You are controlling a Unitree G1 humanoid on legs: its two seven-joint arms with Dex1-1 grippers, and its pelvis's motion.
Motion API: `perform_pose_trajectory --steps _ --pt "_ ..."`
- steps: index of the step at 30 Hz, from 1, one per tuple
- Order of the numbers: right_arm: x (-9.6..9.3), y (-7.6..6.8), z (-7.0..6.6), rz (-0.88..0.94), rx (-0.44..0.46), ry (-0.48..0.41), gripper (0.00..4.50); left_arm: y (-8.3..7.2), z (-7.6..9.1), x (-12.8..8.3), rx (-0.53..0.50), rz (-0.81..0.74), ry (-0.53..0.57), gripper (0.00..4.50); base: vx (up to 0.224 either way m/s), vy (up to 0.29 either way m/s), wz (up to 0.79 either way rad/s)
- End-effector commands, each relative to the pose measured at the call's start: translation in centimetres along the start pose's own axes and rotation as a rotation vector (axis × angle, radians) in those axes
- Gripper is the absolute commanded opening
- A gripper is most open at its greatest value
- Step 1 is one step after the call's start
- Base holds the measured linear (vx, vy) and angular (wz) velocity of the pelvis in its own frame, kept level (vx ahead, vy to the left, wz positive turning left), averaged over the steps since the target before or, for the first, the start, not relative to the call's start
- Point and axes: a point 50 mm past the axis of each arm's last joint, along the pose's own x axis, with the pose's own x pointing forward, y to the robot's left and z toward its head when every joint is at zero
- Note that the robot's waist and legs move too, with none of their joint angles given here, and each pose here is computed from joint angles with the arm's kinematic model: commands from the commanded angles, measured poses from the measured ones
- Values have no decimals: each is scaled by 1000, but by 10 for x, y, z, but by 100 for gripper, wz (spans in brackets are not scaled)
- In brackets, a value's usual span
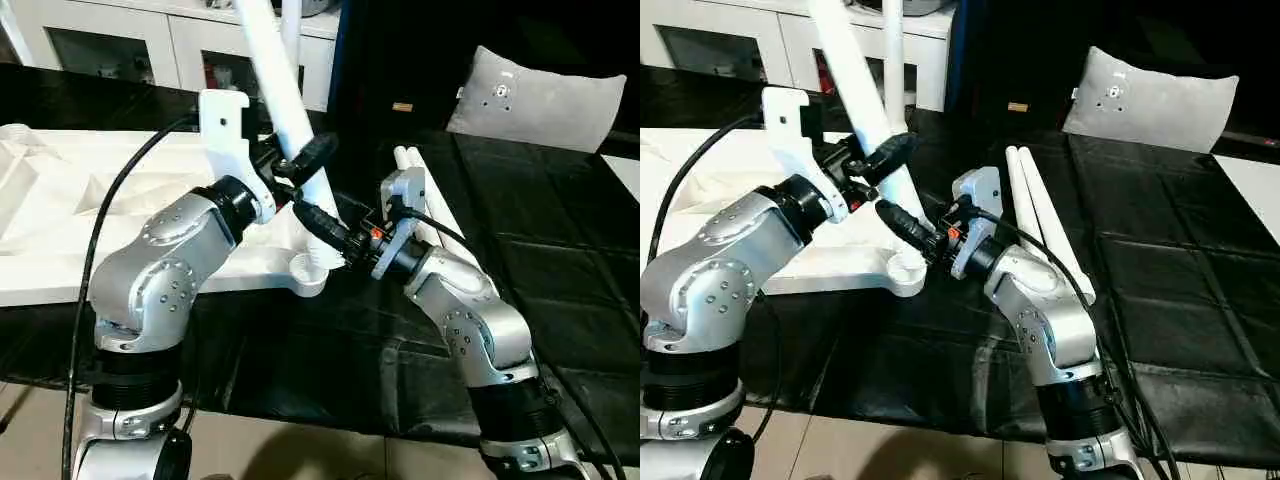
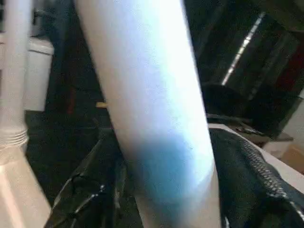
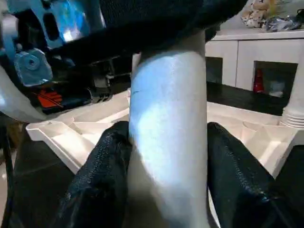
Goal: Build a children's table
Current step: Pick table leg
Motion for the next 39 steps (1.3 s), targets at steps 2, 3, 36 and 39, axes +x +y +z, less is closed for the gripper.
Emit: perform_pose_trajectory --steps 2,3,36,39 --pt "-1 -1 -5 0 -26 23 193 -8 1 3 12 -33 -16 229 0 0 0" --pt "-1 -1 -5 0 -26 23 193 -8 1 3 11 -33 -17 225 0 0 0" --pt "-17 -15 15 30 219 -22 362 28 9 1 -171 -45 5 190 0 0 0" --pt "-20 -20 19 29 217 -9 386 26 11 0 -197 -95 12 190 0 0 0"
